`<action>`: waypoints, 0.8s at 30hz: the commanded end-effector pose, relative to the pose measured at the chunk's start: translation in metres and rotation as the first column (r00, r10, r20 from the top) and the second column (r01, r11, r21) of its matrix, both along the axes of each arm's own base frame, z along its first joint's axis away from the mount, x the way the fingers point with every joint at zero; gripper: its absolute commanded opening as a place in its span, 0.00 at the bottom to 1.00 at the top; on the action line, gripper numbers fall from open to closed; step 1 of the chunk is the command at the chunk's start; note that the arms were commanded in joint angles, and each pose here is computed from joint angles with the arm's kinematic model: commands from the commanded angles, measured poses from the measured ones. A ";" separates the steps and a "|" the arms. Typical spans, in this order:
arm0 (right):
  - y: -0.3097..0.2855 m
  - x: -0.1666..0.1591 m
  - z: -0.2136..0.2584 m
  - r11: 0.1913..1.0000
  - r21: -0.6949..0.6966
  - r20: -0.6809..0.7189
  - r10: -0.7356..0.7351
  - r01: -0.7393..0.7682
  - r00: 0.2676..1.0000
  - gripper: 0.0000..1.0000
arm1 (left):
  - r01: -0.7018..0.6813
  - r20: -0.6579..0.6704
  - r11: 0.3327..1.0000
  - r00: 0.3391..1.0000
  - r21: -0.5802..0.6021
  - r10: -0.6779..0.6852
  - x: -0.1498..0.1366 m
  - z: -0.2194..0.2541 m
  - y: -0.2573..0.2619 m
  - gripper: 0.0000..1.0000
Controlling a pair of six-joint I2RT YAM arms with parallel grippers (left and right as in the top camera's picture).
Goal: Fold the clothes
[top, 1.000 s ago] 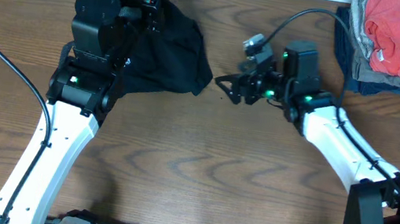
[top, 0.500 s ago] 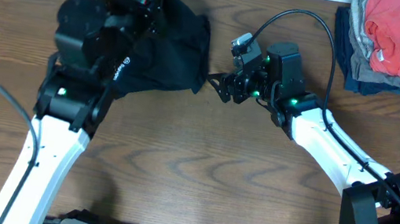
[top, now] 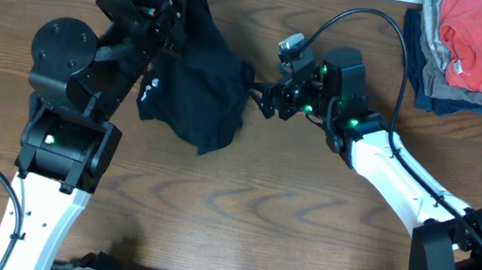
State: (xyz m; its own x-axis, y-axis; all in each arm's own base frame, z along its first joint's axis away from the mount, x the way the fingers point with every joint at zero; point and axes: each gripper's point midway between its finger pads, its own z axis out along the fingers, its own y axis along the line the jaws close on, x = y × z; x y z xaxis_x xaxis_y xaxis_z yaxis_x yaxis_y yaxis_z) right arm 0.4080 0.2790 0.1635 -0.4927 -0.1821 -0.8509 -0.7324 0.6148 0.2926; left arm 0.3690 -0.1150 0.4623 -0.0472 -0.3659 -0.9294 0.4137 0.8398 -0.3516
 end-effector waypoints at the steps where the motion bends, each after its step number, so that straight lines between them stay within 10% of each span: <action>1: 0.021 -0.012 0.008 0.997 0.050 -0.023 0.062 -0.061 0.998 0.85 | 0.010 0.039 1.000 0.999 -0.010 -0.009 -0.007 0.014 -0.001 0.06; 10: 0.055 -0.038 0.015 0.981 0.108 -0.037 0.167 -0.162 0.985 0.80 | 0.009 0.038 1.000 0.999 -0.010 -0.009 -0.007 0.013 0.000 0.06; 19: 0.065 -0.043 0.015 0.977 0.110 -0.023 0.184 -0.181 0.983 0.01 | 0.008 0.035 1.000 0.999 -0.009 -0.008 -0.007 0.012 0.000 0.06; 24: 0.046 -0.028 0.020 0.987 0.109 -0.020 0.124 -0.121 0.992 0.01 | -0.042 0.024 0.999 0.999 0.015 0.042 -0.003 0.008 0.008 0.06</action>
State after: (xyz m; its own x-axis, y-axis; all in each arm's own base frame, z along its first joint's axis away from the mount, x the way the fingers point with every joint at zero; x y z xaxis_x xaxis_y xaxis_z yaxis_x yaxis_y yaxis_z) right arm 0.3650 0.3379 0.1742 -0.4980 -0.1813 -0.8480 -0.8080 0.4520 0.3779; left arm 0.3695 -0.1144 0.4596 -0.0547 -0.3614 -0.9308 0.4064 0.8434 -0.3514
